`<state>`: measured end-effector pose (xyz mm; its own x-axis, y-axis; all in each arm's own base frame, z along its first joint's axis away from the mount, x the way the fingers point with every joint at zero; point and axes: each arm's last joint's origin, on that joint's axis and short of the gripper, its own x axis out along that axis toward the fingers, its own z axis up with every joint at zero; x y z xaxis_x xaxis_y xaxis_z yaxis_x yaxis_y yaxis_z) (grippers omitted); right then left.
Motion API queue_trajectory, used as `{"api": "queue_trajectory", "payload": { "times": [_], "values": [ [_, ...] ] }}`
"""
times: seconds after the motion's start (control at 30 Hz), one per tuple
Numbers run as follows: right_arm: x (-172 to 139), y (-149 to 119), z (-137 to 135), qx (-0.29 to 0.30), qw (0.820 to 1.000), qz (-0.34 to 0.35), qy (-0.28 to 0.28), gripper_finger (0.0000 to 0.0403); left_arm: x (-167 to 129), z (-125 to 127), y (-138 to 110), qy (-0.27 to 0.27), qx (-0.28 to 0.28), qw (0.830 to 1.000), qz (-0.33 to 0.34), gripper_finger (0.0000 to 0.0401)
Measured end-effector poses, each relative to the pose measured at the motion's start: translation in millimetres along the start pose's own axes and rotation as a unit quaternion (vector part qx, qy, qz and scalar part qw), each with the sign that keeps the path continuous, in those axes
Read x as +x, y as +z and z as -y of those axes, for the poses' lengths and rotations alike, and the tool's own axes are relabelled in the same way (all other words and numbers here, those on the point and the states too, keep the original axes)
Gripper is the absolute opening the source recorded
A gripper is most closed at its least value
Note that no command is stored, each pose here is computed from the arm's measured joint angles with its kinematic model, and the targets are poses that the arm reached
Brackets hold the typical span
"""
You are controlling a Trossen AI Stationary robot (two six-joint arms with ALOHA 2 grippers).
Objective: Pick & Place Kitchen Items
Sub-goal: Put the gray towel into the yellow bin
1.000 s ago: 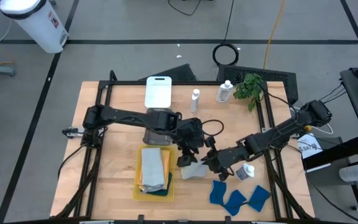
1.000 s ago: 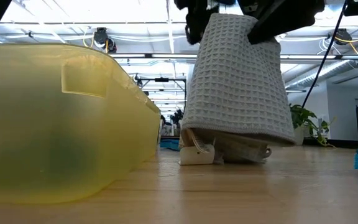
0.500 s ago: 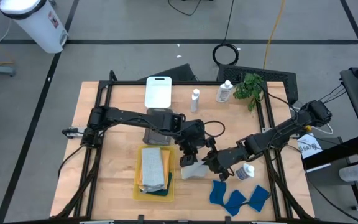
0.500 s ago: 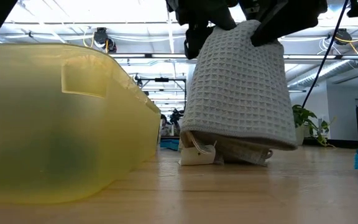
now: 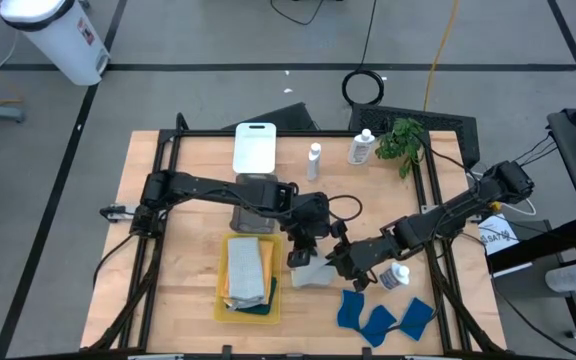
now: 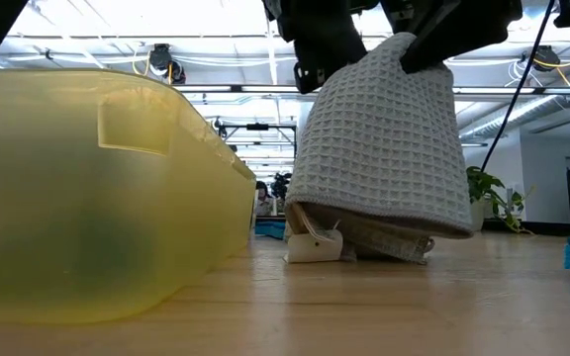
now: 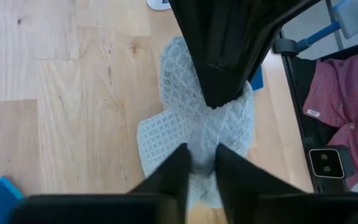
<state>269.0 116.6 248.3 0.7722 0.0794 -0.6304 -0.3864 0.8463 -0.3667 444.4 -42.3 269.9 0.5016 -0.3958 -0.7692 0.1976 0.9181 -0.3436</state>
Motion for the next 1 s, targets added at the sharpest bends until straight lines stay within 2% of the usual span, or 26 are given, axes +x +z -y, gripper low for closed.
{"api": "queue_trajectory", "payload": {
  "times": [0.1, 0.27, 0.47, 0.67, 0.77, 1.0],
  "values": [
    [0, 0, 0, 0.004, 1.000, 0.000, -0.001, 0.0004, 0, 0, 0, 0.001, 0.004, 1.000, 0.001, 0.0015],
    [0, 0, 0, 0.049, 0.999, 0.001, -0.004, 0.0029, -5, 5, 0, 0.036, 0.006, 0.999, 0.002, 0.0012],
    [-9, 5, 4, 0.087, 0.996, 0.023, -0.016, 0.0094, -41, 27, 1, 0.075, 0.029, 0.996, 0.029, 0.0008],
    [-37, 11, 10, 0.094, 0.992, 0.060, -0.050, 0.0162, -74, 52, -3, 0.127, 0.050, 0.989, 0.052, 0.0006],
    [-55, 14, 16, 0.102, 0.990, 0.088, -0.052, 0.0187, -84, 59, -7, 0.147, 0.039, 0.987, 0.052, 0.0006],
    [-91, 14, 24, 0.128, 0.981, 0.135, -0.055, 0.0214, -110, 85, -21, 0.185, 0.025, 0.981, 0.054, 0.0006]
  ]
}}
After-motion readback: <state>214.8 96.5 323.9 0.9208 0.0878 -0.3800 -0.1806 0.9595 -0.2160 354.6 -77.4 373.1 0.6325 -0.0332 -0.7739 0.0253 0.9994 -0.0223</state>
